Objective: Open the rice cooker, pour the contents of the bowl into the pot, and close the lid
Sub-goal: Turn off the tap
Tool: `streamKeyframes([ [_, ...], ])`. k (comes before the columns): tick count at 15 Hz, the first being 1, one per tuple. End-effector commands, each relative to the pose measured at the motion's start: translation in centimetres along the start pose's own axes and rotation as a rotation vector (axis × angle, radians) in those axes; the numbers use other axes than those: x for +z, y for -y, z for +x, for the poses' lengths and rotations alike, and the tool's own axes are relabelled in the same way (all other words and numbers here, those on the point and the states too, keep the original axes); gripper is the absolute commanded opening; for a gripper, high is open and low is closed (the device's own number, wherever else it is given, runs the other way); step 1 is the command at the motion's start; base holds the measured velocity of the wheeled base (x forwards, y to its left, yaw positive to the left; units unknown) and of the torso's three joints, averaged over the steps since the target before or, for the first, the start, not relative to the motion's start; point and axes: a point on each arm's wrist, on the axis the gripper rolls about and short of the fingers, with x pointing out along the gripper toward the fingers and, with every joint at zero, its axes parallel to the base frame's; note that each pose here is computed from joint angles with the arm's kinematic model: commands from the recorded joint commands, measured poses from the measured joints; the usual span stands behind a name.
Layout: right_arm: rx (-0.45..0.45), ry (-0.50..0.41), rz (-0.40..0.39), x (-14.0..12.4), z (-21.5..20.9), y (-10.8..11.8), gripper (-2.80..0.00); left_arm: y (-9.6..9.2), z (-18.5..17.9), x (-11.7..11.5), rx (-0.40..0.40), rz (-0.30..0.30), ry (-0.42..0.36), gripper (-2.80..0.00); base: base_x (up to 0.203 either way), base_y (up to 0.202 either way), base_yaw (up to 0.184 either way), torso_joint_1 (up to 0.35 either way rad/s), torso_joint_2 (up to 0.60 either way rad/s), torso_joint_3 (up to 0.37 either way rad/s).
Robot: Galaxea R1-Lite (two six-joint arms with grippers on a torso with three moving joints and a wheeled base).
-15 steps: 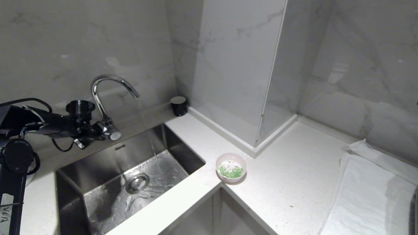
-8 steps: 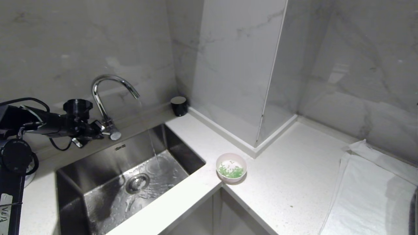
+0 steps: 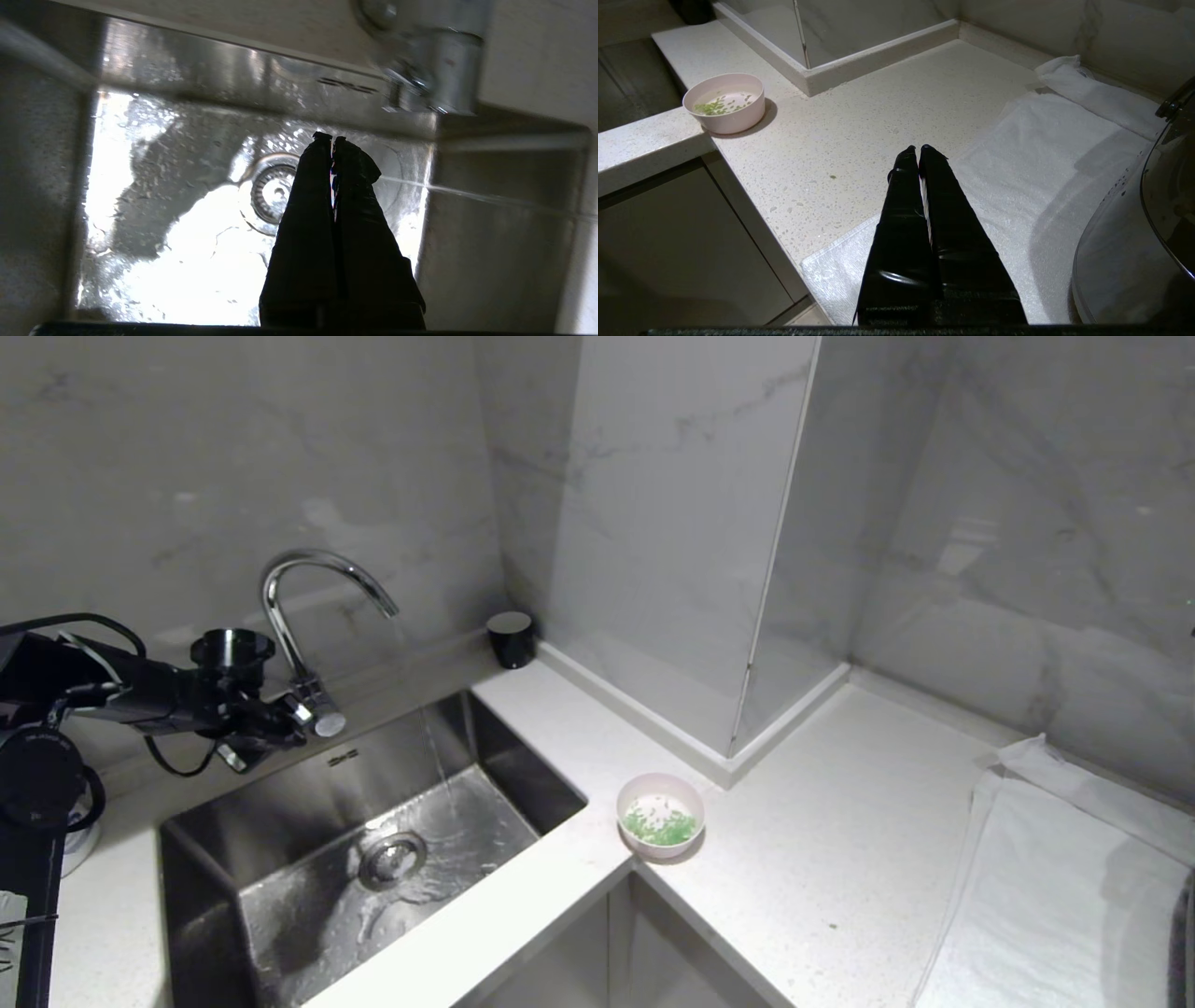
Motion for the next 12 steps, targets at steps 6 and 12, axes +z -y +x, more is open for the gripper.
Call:
streamKeyframes([
  [6,0.0,-0.001,0.0,0.0,0.0,0.0,-2.8,1.0,-0.4,1.2,-0.058,-0.008,0.034,0.0,0.0,0.0,0.0,0.0,0.0,0.0],
  [12,-0.001,0.0,0.0,0.0,0.0,0.0,-2.8,0.6,2.2,1.9,-0.02,-0.044,0.101,0.0,0.0,0.0,0.0,0.0,0.0,0.0],
])
